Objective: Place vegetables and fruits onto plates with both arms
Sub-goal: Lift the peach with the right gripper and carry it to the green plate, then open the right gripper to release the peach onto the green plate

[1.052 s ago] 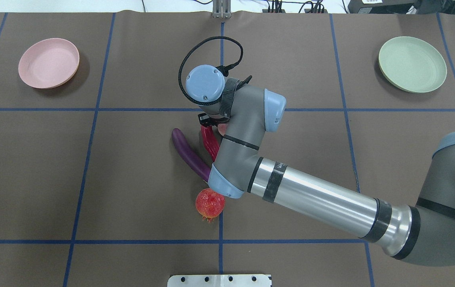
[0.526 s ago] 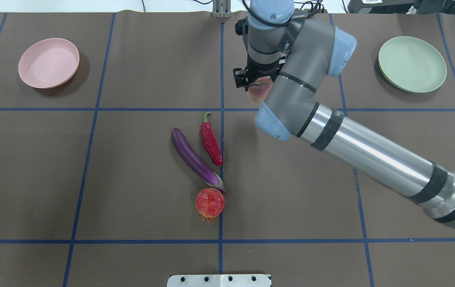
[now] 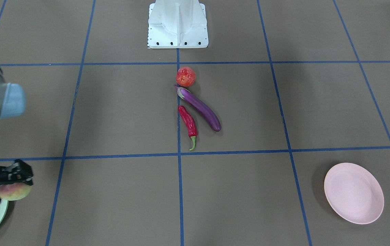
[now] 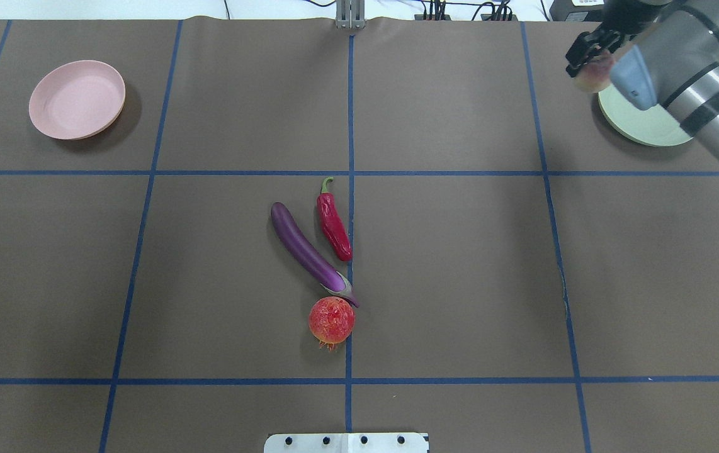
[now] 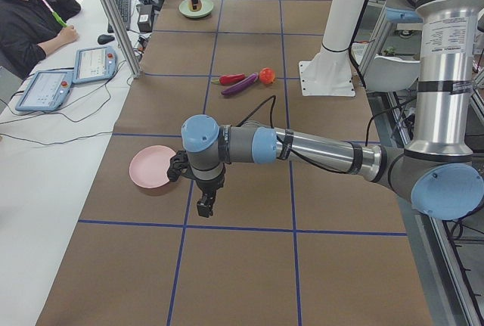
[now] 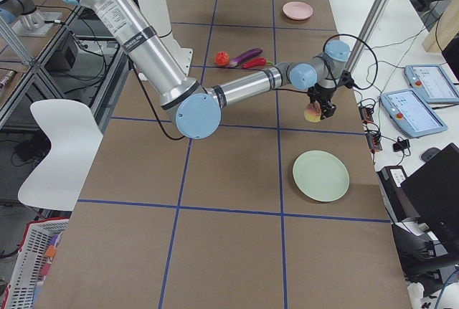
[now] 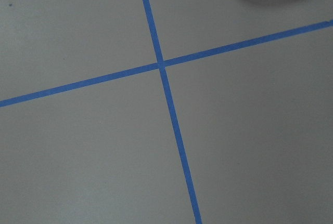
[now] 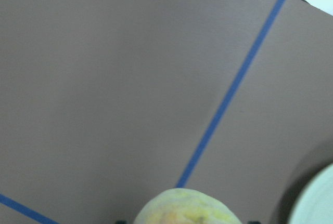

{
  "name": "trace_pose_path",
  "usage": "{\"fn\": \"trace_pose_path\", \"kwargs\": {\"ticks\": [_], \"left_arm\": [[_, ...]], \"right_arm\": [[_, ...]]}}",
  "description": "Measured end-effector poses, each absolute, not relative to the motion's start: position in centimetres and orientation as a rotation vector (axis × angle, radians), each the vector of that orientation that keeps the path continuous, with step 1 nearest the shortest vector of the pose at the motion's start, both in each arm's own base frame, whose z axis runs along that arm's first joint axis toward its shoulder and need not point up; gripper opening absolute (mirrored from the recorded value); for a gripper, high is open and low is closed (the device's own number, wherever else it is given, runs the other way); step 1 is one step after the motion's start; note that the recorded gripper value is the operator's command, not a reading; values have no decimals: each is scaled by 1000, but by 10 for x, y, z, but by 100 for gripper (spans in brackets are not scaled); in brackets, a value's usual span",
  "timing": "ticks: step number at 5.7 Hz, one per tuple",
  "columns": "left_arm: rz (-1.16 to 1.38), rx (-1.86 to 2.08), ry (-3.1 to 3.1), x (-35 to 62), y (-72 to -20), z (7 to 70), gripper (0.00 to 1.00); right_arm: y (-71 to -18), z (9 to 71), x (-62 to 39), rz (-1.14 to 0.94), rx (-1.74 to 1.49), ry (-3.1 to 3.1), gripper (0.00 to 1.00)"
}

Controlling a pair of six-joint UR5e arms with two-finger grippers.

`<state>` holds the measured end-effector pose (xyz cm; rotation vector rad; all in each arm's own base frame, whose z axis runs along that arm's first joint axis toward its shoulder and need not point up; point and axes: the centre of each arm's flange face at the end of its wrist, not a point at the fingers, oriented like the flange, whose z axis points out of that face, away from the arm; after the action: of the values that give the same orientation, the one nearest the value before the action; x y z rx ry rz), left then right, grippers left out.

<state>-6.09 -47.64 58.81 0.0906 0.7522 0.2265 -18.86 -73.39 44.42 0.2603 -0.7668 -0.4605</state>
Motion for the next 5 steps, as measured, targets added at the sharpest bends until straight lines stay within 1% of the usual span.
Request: {"fn": "trace_pose_path", "kwargs": {"ticks": [1, 2, 3, 4, 5], "left_arm": [[226, 90, 753, -61, -476, 589, 100], [228, 93, 752, -61, -476, 588, 100], [231, 98, 751, -61, -477, 587, 100], [232, 101, 751, -61, -477, 586, 100], [233, 103, 751, -61, -477, 586, 100]], "right_arm": [[-741, 522, -145, -496, 280, -755, 16], [-738, 587, -126, -497, 306, -731, 99], [-734, 616, -124, -475, 311, -726, 100], [-732, 620, -125, -433, 308, -729, 100], [-736, 591, -126, -371, 329, -746, 100]]}}
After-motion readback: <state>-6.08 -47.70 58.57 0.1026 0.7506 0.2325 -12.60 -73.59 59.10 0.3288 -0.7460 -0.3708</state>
